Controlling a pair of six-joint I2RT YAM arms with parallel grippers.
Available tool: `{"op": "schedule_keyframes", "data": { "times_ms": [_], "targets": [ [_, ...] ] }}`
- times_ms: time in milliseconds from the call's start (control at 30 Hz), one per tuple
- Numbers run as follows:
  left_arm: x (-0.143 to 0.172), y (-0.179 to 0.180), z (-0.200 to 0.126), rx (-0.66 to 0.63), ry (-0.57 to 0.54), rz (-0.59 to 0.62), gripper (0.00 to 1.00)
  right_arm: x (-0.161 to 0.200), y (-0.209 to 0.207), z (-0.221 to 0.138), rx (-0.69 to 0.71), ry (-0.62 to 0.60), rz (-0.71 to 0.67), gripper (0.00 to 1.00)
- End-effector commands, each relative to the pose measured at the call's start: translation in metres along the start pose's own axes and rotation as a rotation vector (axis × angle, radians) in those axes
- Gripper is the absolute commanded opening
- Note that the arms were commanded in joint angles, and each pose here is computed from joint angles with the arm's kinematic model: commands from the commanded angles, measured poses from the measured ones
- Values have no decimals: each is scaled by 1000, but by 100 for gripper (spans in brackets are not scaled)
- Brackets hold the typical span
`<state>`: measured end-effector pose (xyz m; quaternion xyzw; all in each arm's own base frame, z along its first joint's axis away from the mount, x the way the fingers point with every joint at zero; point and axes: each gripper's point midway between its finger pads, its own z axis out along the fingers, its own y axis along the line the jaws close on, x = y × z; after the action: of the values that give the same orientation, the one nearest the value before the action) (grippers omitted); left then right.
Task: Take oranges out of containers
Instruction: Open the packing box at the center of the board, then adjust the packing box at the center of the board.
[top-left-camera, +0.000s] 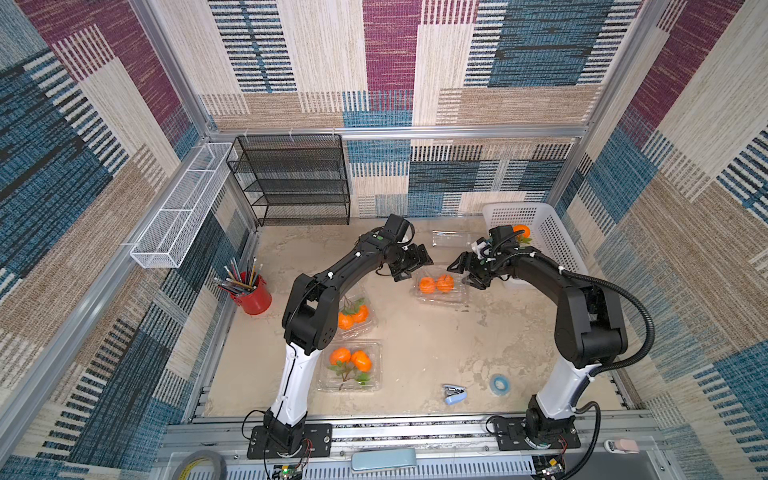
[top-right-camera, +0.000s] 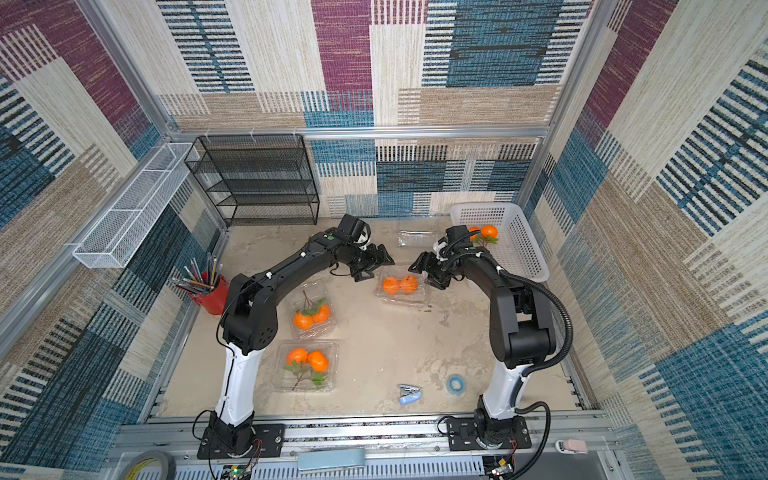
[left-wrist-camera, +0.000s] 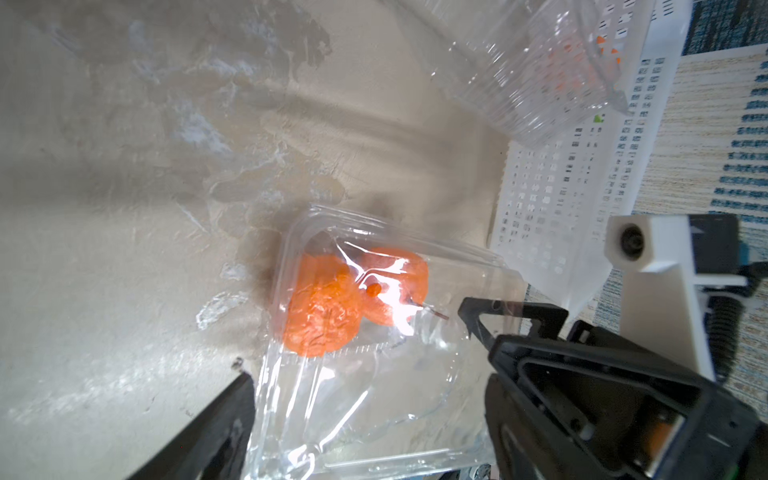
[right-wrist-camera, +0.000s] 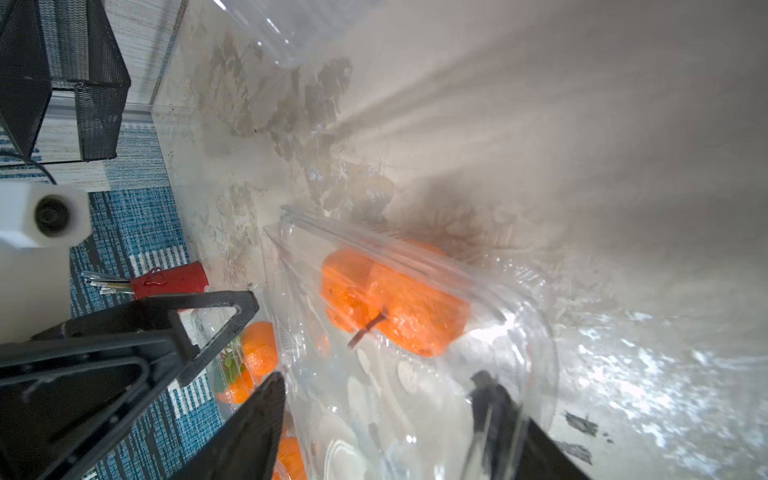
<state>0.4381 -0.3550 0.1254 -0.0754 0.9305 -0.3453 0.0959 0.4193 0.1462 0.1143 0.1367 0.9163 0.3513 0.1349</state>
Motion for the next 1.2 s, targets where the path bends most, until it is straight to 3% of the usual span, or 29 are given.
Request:
{"op": "schedule_keyframes", "data": {
  "times_ms": [0, 367, 767, 933, 1033, 1167],
  "targets": [
    [5, 6, 4, -11, 9, 18, 86, -1, 9, -2, -31, 8, -32, 73],
    [28, 48, 12, -129, 61, -1, 81, -1, -2, -9, 76, 37, -108, 77],
    [35, 56, 11, -152, 68, -11, 81, -11, -25, -28, 273, -6, -198, 84],
    [30, 44, -1, -130, 41, 7, 83, -9, -31, -22, 275, -21, -177, 90],
    [28, 37, -10, -118, 27, 19, 85, -9, -30, -13, 237, -28, -179, 90],
    [26, 30, -24, -109, 8, 28, 86, -7, -32, 5, 231, -4, -190, 81]
  ]
}}
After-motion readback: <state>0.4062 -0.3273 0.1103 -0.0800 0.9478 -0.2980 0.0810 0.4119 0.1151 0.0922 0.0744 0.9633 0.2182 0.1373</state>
